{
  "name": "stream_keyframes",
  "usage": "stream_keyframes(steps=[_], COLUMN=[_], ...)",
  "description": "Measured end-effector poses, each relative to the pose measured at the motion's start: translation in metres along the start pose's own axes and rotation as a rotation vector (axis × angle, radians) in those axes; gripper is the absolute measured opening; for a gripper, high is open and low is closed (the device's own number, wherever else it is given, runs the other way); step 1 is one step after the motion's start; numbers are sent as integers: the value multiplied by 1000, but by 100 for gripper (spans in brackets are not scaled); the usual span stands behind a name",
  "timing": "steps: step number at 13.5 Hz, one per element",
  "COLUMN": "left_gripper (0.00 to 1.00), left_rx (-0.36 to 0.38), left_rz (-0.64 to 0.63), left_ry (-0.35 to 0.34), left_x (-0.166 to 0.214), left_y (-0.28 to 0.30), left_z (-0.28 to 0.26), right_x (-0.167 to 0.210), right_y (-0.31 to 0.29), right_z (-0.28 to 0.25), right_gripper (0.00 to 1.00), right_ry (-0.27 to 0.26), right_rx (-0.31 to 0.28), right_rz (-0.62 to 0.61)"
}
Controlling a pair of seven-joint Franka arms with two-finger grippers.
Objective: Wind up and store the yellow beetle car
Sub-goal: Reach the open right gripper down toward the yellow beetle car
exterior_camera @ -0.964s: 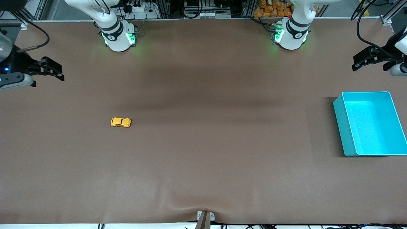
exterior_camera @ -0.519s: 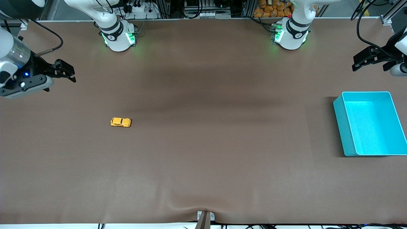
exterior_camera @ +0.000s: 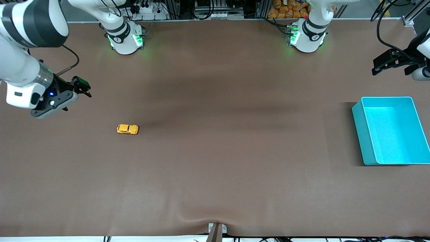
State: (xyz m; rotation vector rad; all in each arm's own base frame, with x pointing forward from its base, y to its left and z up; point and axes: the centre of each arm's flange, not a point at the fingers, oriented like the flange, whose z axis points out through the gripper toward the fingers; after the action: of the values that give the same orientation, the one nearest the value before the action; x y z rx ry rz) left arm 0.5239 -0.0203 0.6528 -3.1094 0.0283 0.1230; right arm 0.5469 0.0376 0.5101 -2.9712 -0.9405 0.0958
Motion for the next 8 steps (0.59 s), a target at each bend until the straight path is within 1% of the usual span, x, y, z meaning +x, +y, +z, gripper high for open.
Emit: stream_keyframes(steps=[4, 6, 8], left_gripper=[100, 100, 100], left_rx=[-1, -1, -1], left_rz=[-7, -9, -9], left_ry=[-6, -7, -7], left_x=[2, 3, 3], left_y=[-4, -5, -5], left_z=[3, 4, 4], right_x=[5, 10, 11], right_y=[4, 7, 7], right_z=[39, 73, 109], right_gripper=[100, 100, 100], right_ry=[-5, -11, -28], right_rx=[3, 7, 22], right_rz=[-181, -296, -405])
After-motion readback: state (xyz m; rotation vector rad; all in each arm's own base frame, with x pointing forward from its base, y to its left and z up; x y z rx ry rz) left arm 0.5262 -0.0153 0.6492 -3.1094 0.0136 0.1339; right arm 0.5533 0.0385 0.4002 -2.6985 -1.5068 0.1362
